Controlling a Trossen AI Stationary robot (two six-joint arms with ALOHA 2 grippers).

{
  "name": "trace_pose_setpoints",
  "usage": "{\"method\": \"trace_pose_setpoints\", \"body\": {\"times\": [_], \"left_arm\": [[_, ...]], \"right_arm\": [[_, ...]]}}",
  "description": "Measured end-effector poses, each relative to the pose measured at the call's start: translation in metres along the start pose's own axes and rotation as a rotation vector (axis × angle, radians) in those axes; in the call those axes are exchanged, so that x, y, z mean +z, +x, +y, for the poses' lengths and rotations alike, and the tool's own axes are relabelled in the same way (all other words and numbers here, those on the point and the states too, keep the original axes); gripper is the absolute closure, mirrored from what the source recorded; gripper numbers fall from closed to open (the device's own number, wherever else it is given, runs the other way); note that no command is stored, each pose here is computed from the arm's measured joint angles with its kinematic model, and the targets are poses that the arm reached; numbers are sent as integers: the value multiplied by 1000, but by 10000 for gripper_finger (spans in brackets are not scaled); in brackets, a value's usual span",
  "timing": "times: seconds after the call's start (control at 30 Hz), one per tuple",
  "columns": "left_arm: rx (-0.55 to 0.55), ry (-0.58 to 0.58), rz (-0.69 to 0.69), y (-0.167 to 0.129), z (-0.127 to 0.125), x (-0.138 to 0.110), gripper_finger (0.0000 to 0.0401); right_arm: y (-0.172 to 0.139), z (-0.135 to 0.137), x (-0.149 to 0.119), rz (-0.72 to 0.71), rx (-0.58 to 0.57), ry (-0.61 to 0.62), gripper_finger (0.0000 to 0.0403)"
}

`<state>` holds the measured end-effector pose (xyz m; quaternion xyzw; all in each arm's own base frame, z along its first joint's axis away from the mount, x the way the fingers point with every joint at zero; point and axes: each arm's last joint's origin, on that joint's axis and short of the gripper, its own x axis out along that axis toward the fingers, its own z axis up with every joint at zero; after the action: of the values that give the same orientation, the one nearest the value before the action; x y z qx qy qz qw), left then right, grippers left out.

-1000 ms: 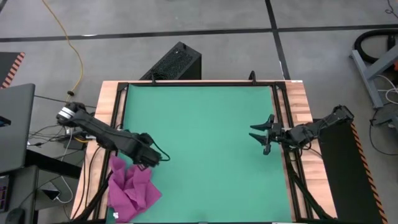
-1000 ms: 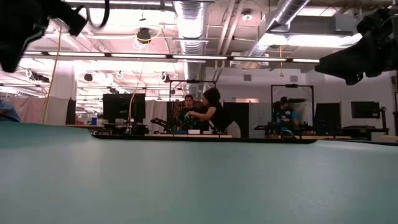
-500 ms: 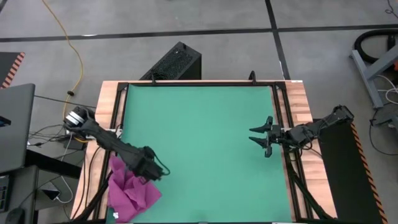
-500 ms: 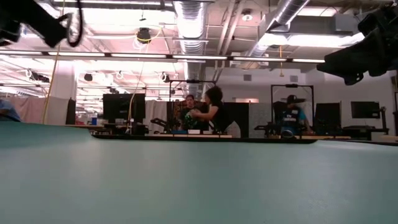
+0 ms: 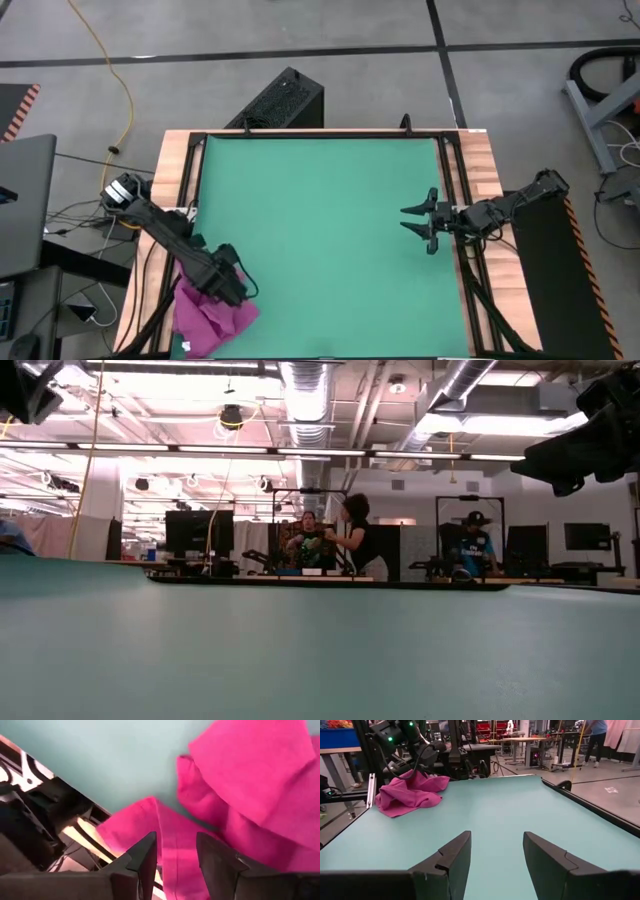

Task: Roll towel
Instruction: Fold the violet towel

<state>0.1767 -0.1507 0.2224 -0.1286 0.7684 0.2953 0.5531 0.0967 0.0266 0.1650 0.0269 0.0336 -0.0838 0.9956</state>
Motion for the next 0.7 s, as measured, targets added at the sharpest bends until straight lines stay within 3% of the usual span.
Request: {"method": "trace_pose_setpoints", "body": {"times": [0.23,0.7], "left_arm": [[3,-146,-117,-1,1,10,273],[30,-173,-348,-3,1,17,273]], "right_arm": [[0,0,0,0,0,12,199],[0,0,0,0,-1,35,200]]}}
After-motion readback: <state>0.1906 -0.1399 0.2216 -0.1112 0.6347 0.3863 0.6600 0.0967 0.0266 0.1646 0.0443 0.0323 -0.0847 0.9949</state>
